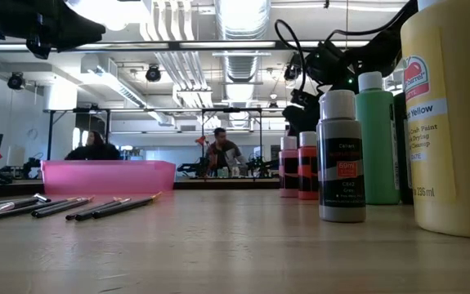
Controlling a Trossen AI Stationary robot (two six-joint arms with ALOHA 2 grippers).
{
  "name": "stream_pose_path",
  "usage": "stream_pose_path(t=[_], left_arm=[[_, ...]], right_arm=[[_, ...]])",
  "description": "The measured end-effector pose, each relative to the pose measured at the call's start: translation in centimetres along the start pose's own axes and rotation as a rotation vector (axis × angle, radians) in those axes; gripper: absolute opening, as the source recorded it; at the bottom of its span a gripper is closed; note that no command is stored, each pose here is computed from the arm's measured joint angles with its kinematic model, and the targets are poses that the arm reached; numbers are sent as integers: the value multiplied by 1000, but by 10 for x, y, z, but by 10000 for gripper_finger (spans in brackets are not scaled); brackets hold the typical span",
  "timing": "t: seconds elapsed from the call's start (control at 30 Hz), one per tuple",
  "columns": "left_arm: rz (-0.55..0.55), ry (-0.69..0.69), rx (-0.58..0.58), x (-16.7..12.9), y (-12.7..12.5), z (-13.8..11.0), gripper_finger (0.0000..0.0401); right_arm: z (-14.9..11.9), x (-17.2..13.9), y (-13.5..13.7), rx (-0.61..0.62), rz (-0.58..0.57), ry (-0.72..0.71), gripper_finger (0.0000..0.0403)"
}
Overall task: Pick & Place Paint Supplies
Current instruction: Put the large pink paint bottle into the pink bin
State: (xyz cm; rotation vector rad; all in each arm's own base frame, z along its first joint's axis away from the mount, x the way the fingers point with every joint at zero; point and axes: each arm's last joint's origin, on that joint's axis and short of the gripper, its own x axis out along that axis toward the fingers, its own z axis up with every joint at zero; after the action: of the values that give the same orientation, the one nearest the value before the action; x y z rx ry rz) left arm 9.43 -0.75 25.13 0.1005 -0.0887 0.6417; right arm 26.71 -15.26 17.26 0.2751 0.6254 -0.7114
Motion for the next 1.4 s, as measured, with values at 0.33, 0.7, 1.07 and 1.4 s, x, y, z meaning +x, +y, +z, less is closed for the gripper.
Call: stream_pose_path(t=[0.33,0.7,1.07,1.4], left_arm=[[0,0,0,0,0,0,174],[-3,1,-19,0,0,0,174],[-93,1,5,2,-6,-2,174],[-73,-7,30,9,-6,-2,174]], right_arm=[[0,0,0,-3,-2,1,206],[0,-1,0,-4,1,0,208],[8,-9,1,-17,47,-30,200],[44,-24,17,-43,369,-114,190]])
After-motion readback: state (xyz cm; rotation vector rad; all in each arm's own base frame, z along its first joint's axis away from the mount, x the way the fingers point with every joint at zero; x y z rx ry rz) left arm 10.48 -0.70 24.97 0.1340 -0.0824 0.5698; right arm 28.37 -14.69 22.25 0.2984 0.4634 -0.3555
